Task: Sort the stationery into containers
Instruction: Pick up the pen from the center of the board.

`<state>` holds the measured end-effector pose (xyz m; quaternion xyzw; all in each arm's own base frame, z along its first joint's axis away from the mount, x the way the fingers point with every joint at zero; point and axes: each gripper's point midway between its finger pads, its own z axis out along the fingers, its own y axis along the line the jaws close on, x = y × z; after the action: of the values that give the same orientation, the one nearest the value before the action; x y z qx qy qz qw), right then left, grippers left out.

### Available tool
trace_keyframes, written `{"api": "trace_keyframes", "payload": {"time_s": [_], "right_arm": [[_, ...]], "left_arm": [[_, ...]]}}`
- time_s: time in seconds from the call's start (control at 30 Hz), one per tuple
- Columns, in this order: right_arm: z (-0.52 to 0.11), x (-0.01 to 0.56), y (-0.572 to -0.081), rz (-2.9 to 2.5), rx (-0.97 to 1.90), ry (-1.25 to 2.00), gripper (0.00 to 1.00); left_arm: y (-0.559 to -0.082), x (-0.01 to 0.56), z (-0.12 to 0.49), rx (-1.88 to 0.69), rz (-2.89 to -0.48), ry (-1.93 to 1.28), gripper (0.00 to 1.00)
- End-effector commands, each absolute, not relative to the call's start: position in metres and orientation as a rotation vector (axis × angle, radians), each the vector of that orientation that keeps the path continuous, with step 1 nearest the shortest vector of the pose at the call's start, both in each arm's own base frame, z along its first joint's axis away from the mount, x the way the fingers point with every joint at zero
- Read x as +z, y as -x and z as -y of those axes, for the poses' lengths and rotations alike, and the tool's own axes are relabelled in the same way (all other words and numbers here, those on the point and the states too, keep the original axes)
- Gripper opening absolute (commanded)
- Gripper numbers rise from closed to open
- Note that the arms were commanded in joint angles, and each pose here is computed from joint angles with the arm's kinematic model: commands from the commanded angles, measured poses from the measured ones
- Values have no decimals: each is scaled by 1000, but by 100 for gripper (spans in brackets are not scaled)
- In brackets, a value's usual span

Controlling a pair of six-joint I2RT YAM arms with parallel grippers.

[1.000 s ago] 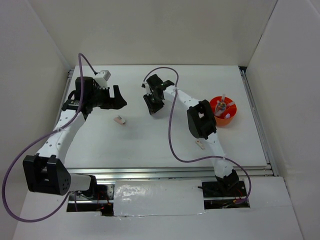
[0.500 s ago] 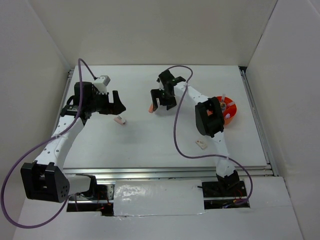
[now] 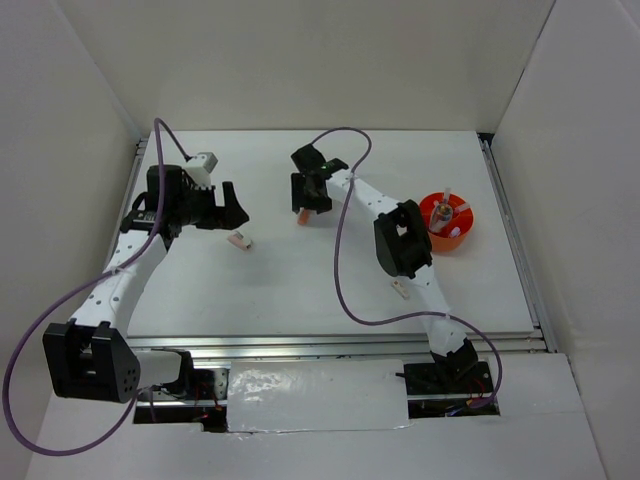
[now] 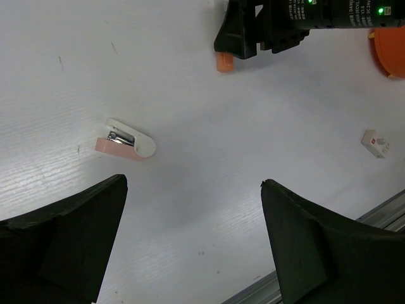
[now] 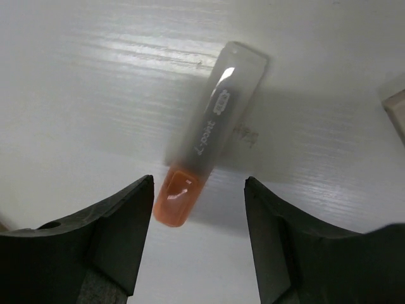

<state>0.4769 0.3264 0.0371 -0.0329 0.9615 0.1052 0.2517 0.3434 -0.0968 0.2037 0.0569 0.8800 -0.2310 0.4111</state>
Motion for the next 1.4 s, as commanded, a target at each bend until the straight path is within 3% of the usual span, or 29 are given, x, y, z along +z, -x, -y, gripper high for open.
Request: {"api": "trace_keyframes", "payload": {"time_s": [0.0,0.2,0.3,0.5,0.53,0.57,0.67,0.8,0.97,1.0,1.13,1.37], "right_arm": [[-317,41,-500,-2537,193,32,65],[-314,32,-493,-2556,128,153,50],[-309,28,-485,-2586,109,225,48],[-301,17,-454,-2720,181,389,19],[-302,16,-449,-2740,203,422,6],[-303,13,-437,-2783,251,467,0],[-307,17,-406,-2817,400,586,0],[-303,30,-341,-2794,664,769,0],[-308,96,-290,-2674,969,894,0],[-306,107,-278,-2659,1010,904,0],[-304,134,-249,-2604,1139,969,0],[-313,162,-217,-2544,1319,1053,0]], "left_arm": [[-347,203,95,-594,-2201,-140,99],[-349,204,89,-582,-2206,-127,99],[-350,206,86,-578,-2216,-124,99],[-348,216,84,-582,-2196,-124,99],[-348,218,85,-587,-2188,-126,99],[-345,219,88,-606,-2184,-138,99],[-339,225,93,-633,-2141,-198,99],[-312,234,113,-671,-1960,-536,98],[-283,250,134,-544,-1650,-870,87],[-274,241,142,-516,-1605,-986,81],[-242,227,161,-463,-1450,-1306,72],[-211,220,193,-321,-1148,-1684,65]]}}
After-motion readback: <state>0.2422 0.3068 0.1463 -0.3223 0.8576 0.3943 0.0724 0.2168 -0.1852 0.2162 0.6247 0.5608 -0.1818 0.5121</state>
